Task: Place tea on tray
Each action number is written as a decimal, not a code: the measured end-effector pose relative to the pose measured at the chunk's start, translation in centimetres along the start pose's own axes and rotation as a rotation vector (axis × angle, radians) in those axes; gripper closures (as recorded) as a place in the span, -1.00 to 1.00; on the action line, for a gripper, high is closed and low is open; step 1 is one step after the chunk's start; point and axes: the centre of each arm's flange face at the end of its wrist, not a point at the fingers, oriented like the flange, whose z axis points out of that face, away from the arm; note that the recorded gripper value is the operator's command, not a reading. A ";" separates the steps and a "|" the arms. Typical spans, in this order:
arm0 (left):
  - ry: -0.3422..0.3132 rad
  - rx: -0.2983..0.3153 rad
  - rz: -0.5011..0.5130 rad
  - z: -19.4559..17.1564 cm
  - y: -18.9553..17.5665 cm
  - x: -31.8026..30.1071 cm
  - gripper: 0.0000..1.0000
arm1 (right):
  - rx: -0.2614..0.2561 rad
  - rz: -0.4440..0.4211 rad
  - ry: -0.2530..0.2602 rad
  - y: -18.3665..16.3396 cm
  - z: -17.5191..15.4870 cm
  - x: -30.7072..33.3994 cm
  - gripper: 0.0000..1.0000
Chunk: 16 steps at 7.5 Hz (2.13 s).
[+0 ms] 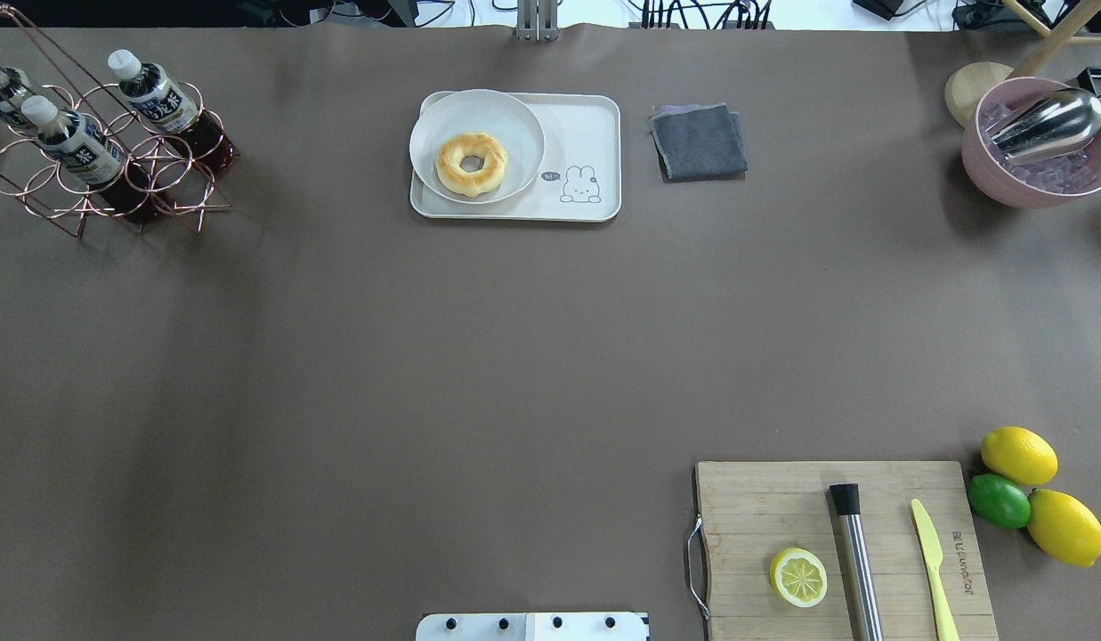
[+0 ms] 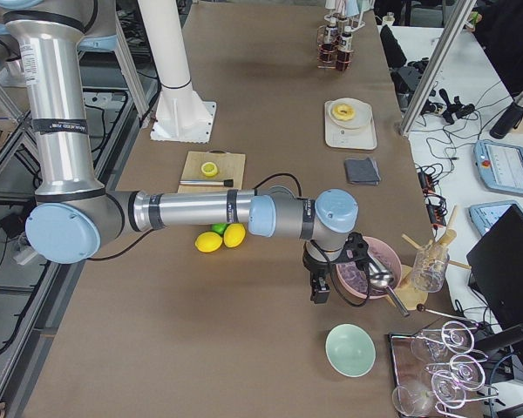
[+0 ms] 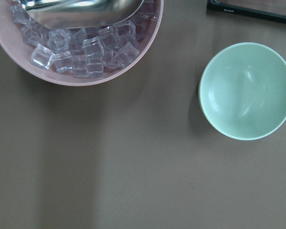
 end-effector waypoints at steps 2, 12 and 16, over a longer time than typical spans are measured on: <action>-0.002 -0.002 -0.002 0.0 0.1 -0.1 -0.96 | 0.000 0.001 -0.003 0.1 0.1 0.0 -1.00; 0.001 -0.004 -0.005 0.9 0.4 -0.7 -0.96 | 0.002 -0.001 -0.003 0.6 0.2 0.0 -1.00; 0.001 -0.005 -0.009 1.3 0.4 -1.1 -0.96 | 0.011 -0.007 -0.002 0.1 -0.2 -0.2 -1.00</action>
